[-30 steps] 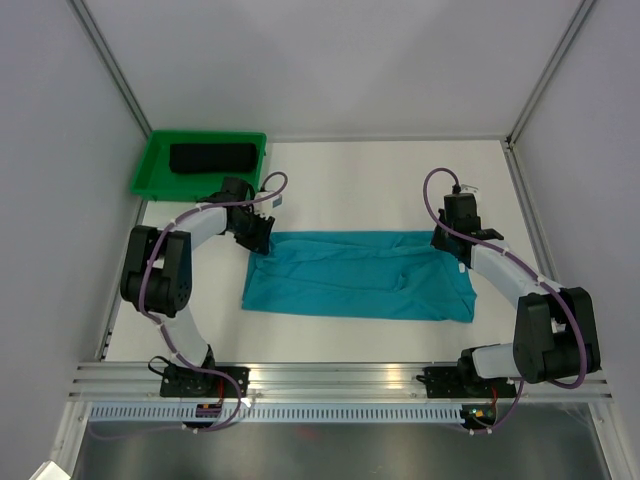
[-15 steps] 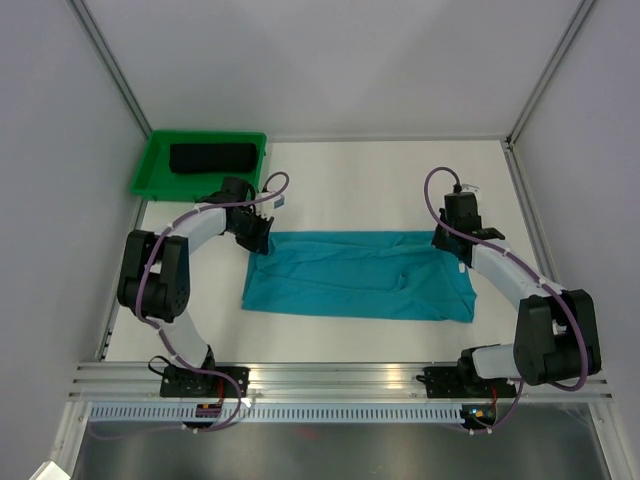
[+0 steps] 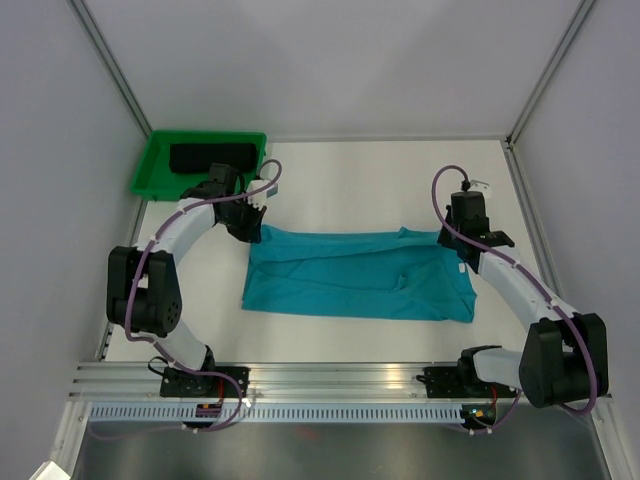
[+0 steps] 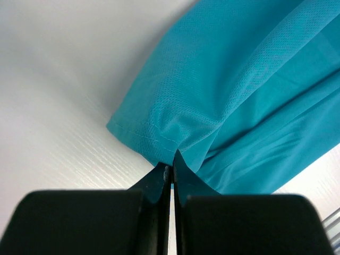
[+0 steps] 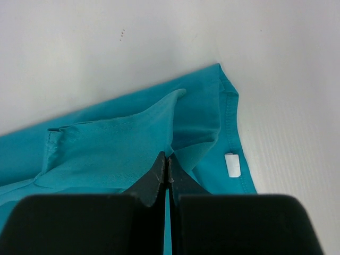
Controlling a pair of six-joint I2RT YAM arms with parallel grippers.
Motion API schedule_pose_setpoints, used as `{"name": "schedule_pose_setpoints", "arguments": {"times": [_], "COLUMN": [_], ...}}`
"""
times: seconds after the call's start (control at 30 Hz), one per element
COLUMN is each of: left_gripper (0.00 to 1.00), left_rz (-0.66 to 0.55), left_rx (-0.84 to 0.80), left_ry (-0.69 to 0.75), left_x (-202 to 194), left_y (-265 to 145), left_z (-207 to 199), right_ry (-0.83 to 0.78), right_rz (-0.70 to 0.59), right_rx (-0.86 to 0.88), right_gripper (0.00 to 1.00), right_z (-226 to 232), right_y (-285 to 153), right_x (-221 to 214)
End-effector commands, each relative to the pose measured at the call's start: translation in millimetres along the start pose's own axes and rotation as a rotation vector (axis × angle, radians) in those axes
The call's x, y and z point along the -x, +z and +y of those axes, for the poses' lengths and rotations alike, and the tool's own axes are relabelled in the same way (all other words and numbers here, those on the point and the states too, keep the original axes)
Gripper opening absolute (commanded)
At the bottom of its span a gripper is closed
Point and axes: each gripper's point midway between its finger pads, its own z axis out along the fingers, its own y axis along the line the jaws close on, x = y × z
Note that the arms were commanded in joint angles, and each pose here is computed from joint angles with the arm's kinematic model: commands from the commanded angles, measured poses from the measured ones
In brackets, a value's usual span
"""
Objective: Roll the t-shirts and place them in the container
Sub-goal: Fold the tshirt
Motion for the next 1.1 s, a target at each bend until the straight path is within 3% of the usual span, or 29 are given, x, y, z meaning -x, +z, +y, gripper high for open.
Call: {"name": "schedule_pose_setpoints", "arguments": {"times": [0.0,0.13,0.2,0.27,0.37,0.6,0.87,0.97,1.07], "left_gripper": [0.02,0.02,0.02,0.02,0.04,0.08,0.09,0.09,0.09], "left_rz": [0.038,0.108,0.127,0.139,0.147,0.156,0.158,0.161,0.156], "left_rx": [-0.018,-0.039,-0.047,-0.063,-0.085,-0.082,-0.087,-0.083,-0.078], "left_ry": [0.046,0.027,0.021,0.014,0.011,0.018,0.007,0.006,0.010], "left_x": [-11.2,-35.9,-41.5,-46.0,-48.3,-51.1,-53.6,-53.1,-51.6], "left_y": [-6.8,-0.1,2.8,5.9,8.7,9.9,9.6,10.1,8.5], "left_z": [-4.0,-9.3,-10.2,-12.3,-15.6,-14.5,-17.1,-15.7,-15.0], "right_ry": [0.010,0.031,0.043,0.051,0.066,0.102,0.076,0.072,0.074], "right_rz": [-0.005,0.051,0.076,0.089,0.072,0.020,0.188,0.196,0.196], "right_rx": [-0.051,-0.058,-0.068,-0.076,-0.084,-0.071,-0.089,-0.122,-0.132], "right_gripper": [0.00,0.02,0.14,0.36,0.46,0.49,0.48,0.42,0.26], "right_z": [-12.8,-17.1,-19.6,-21.1,-23.2,-20.0,-17.5,-22.8,-25.3], "right_y": [-5.6,-1.1,1.4,1.4,-5.5,-9.9,29.6,38.2,39.0], "right_x": [-4.2,-29.2,-40.1,-44.4,-39.6,-19.0,-59.4,-62.5,-62.5]}}
